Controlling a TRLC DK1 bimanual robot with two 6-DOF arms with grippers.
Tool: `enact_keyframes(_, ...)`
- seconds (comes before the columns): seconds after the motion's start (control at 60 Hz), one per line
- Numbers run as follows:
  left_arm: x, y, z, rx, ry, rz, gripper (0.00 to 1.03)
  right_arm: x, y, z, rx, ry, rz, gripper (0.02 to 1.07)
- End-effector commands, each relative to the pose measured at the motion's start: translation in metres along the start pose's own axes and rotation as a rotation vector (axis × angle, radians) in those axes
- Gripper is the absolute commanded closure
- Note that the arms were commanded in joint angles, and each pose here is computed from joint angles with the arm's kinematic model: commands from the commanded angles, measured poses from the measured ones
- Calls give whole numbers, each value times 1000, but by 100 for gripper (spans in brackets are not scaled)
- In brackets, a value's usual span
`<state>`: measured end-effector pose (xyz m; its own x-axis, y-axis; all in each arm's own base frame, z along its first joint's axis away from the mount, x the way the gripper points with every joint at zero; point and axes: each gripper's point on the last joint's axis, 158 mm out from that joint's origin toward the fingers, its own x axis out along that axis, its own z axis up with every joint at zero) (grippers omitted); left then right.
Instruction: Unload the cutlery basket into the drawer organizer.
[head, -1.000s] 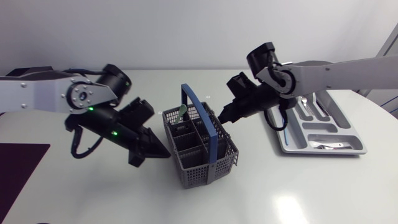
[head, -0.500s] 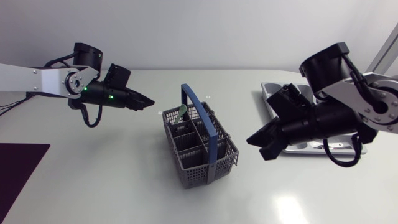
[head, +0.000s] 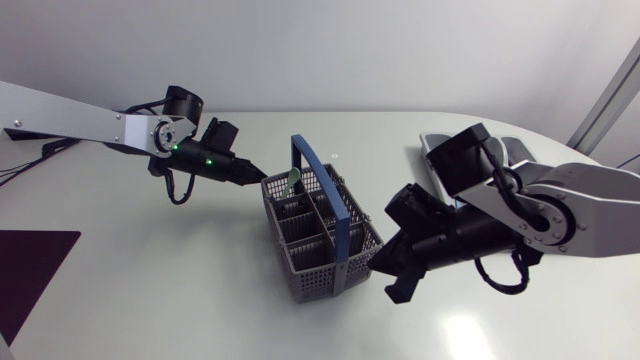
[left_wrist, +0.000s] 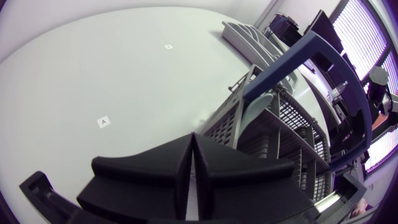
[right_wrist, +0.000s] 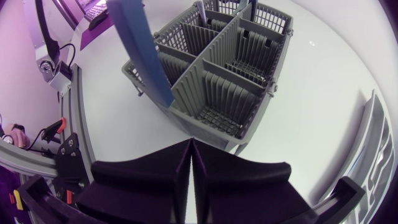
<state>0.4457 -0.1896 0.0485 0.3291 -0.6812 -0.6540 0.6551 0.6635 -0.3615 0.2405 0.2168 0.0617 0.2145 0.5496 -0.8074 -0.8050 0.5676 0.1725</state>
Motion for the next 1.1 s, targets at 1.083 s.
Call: enact_keyframes(1.083, -61, -98, -92, 154, 94, -141, 97, 4, -151, 58, 164, -52, -319, 87)
